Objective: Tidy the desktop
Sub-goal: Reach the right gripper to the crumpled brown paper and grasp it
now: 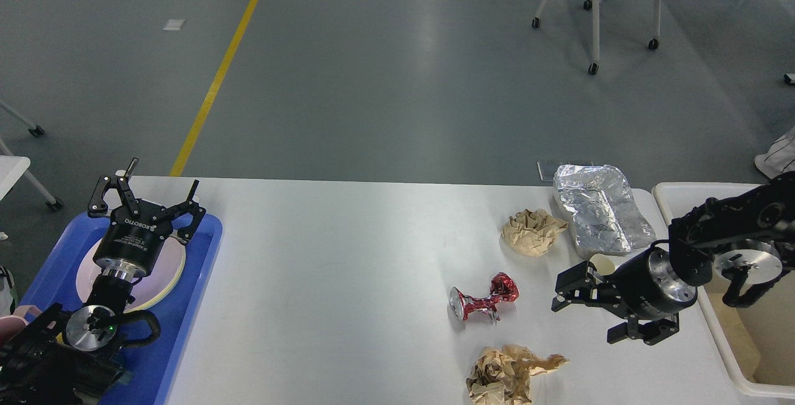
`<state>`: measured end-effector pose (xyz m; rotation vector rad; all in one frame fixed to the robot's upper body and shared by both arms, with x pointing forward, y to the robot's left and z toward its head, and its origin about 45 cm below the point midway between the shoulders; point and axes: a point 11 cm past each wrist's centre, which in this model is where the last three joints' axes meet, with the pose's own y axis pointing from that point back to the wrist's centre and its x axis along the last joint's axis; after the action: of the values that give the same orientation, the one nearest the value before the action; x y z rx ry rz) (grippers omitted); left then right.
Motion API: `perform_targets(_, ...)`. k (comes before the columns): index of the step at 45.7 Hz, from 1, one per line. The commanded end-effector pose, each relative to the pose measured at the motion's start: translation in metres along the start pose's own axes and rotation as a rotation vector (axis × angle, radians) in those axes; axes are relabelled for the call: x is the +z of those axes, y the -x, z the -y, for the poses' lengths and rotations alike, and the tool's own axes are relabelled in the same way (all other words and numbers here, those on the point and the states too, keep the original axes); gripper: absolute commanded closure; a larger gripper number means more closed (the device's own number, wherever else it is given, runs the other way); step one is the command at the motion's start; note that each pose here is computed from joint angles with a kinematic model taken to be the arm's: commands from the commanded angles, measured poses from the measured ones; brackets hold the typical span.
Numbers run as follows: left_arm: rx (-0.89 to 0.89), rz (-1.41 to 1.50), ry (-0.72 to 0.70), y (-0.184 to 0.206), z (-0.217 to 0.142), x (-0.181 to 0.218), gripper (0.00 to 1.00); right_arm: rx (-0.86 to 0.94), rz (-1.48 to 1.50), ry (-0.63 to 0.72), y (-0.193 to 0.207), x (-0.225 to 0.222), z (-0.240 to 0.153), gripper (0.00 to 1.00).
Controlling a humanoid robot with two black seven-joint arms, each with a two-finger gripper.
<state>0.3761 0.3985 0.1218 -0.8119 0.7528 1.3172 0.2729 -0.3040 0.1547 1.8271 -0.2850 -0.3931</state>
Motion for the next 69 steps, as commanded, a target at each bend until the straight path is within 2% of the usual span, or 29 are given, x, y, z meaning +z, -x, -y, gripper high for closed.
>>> perform_targets(1,-0.002,0.000,-0.001,0.000,0.000,0.000,0.02,-0.043,0.044,-0.031,0.013,-0.001,0.019,0.00)
perform_targets(10,-0.002,0.000,0.001,0.000,0.000,0.000,0.02,-0.060,0.137,-0.081,0.023,-0.004,0.038,0.00)
perform_targets(19,-0.002,0.000,-0.001,0.000,0.000,0.000,0.02,-0.034,0.099,-0.065,0.022,-0.011,0.063,0.00)
perform_targets(45,-0.002,0.000,-0.001,0.000,0.000,0.000,0.02,-0.119,0.142,-0.105,0.053,-0.019,0.111,0.00)
perform_targets(61,-0.002,0.000,-0.001,0.000,0.000,0.000,0.02,-0.166,0.233,-0.175,0.073,-0.043,0.138,0.00)
perform_targets(65,-0.002,0.001,0.000,0.000,0.000,0.000,0.02,-0.151,0.253,-0.193,0.073,-0.046,0.141,0.06)
perform_targets(66,-0.002,0.000,-0.001,0.000,0.000,0.000,0.02,-0.144,0.255,-0.196,0.073,-0.045,0.141,0.12)
perform_targets(69,-0.002,0.001,-0.002,0.000,0.000,0.000,0.02,-0.130,0.247,-0.209,0.072,-0.045,0.142,0.49)
